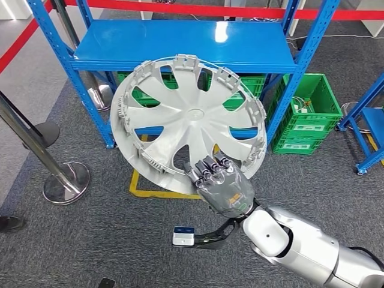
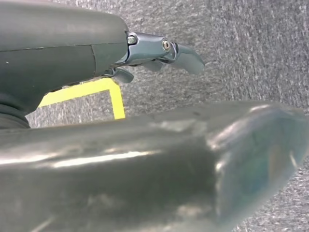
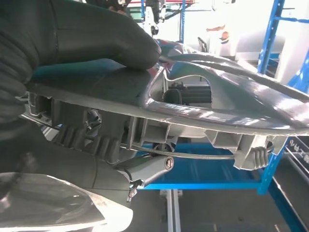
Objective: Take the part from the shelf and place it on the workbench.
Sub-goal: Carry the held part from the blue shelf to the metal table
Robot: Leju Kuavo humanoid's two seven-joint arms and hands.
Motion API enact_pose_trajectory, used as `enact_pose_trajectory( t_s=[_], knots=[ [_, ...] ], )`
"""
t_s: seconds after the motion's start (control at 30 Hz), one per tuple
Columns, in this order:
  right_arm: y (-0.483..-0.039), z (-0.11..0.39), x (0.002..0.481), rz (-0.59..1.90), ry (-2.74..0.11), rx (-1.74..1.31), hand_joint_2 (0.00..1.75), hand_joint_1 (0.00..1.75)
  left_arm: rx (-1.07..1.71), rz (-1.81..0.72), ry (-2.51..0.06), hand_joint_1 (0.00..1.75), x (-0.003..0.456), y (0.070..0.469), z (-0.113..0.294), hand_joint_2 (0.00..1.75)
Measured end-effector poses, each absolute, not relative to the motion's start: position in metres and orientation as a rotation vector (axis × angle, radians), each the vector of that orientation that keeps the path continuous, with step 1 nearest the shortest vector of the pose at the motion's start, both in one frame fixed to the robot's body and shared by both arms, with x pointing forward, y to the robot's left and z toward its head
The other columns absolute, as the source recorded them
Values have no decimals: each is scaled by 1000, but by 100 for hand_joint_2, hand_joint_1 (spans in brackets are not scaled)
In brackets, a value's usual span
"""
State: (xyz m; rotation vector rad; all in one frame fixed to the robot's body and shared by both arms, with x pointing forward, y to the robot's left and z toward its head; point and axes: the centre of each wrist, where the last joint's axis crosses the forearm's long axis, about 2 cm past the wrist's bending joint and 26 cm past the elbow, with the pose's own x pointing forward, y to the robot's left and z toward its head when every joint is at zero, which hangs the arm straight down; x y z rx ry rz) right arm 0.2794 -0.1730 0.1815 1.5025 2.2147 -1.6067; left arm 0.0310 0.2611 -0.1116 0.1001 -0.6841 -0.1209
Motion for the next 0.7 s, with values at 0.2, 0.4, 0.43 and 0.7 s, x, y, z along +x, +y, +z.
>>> enact_pose_trajectory(
  t_s=[0.2, 0.4, 0.43, 0.7],
  knots=[
    [-167, 183, 279, -1612, 2228, 1458, 175, 175, 95, -120, -683, 0, 31, 263, -112, 0],
    [-161, 186, 279, -1601, 2249, 1452, 175, 175, 92, -122, -683, 0, 32, 263, -112, 0],
    [-160, 187, 280, -1596, 2253, 1456, 175, 175, 91, -122, -683, 0, 32, 263, -112, 0],
    [-153, 190, 281, -1576, 2275, 1467, 175, 175, 88, -127, -679, 0, 30, 266, -112, 0]
  ],
)
